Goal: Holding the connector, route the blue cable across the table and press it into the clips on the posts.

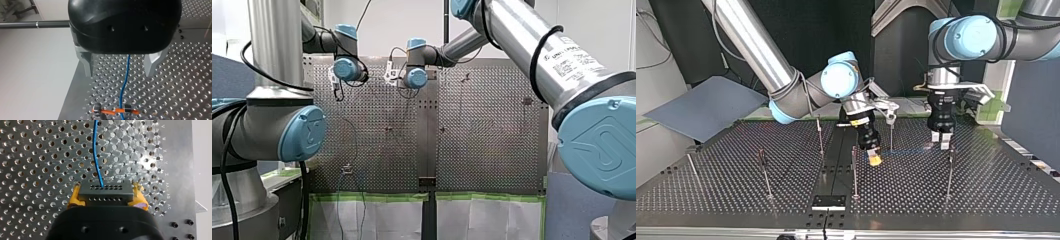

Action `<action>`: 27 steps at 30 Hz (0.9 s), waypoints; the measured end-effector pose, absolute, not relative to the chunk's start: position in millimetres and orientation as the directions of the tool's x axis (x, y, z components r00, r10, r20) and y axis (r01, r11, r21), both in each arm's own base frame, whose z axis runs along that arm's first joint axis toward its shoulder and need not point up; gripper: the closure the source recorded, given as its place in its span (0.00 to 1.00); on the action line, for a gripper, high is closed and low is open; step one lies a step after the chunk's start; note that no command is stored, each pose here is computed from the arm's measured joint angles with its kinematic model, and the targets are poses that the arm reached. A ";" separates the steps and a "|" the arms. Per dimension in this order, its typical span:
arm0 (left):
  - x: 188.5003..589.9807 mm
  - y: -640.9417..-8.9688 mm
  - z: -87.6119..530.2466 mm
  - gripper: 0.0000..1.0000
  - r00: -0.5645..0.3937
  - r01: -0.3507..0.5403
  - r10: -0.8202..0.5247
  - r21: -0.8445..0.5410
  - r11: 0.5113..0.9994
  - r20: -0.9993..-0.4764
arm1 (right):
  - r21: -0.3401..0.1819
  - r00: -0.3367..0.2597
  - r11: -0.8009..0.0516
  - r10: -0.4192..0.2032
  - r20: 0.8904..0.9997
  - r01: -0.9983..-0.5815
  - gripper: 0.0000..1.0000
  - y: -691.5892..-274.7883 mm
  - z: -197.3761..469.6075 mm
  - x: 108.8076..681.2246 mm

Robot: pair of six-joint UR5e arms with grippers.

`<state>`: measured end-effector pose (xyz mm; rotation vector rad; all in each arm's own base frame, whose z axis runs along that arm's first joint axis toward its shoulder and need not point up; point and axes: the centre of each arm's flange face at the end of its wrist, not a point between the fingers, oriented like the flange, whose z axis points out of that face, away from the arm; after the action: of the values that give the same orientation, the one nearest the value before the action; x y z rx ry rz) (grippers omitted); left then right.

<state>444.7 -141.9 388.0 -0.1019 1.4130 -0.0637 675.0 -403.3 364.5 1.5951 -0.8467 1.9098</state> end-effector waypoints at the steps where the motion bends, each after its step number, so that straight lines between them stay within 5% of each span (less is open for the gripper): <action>1: 447.3 -142.7 388.2 0.00 0.156 -0.020 -0.098 -0.102 0.995 -0.983 | -0.140 -0.182 -0.677 -0.009 0.983 -0.723 1.00 -403.4 364.6 675.0; 17: 497.9 -159.2 389.4 0.03 0.177 -0.038 -0.026 -0.033 0.999 -0.984 | -0.140 -0.181 -0.677 -0.010 0.983 -0.723 1.00 -404.0 362.7 675.4; 18: 498.7 -159.4 389.4 0.16 0.178 -0.038 -0.028 -0.035 0.999 -0.984 | -0.140 -0.181 -0.677 -0.010 0.983 -0.723 1.00 -404.0 362.6 675.4; 21: 499.7 -160.1 389.1 0.29 0.180 -0.035 -0.039 -0.046 0.998 -0.983 | -0.140 -0.180 -0.677 -0.010 0.984 -0.723 1.00 -404.0 362.4 675.4; 22: 499.8 -160.2 389.0 0.51 0.180 -0.034 -0.044 -0.051 0.998 -0.983 | -0.140 -0.180 -0.677 -0.010 0.984 -0.723 1.00 -403.9 362.4 675.4; 23: 499.9 -160.2 388.7 0.51 0.180 -0.034 -0.052 -0.059 0.998 -0.982 | -0.140 -0.180 -0.677 -0.011 0.984 -0.723 1.00 -404.0 362.3 675.3; 25: 499.5 -159.9 388.4 0.82 0.179 -0.037 -0.064 -0.072 0.997 -0.982 | -0.140 -0.180 -0.677 -0.011 0.984 -0.723 1.00 -403.9 362.3 675.3; 26: 499.2 -159.5 388.2 0.82 0.178 -0.041 -0.071 -0.080 0.996 -0.982 | -0.140 -0.180 -0.677 -0.011 0.984 -0.723 1.00 -403.9 362.2 675.3; 27: 499.0 -159.0 387.9 0.98 0.176 -0.046 -0.075 -0.085 0.995 -0.981 | -0.140 -0.179 -0.677 -0.011 0.984 -0.723 1.00 -403.8 362.2 675.4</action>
<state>499.0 -159.0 387.9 -0.1025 1.3944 -0.0210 675.4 -403.8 362.2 1.5987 -0.8482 1.9067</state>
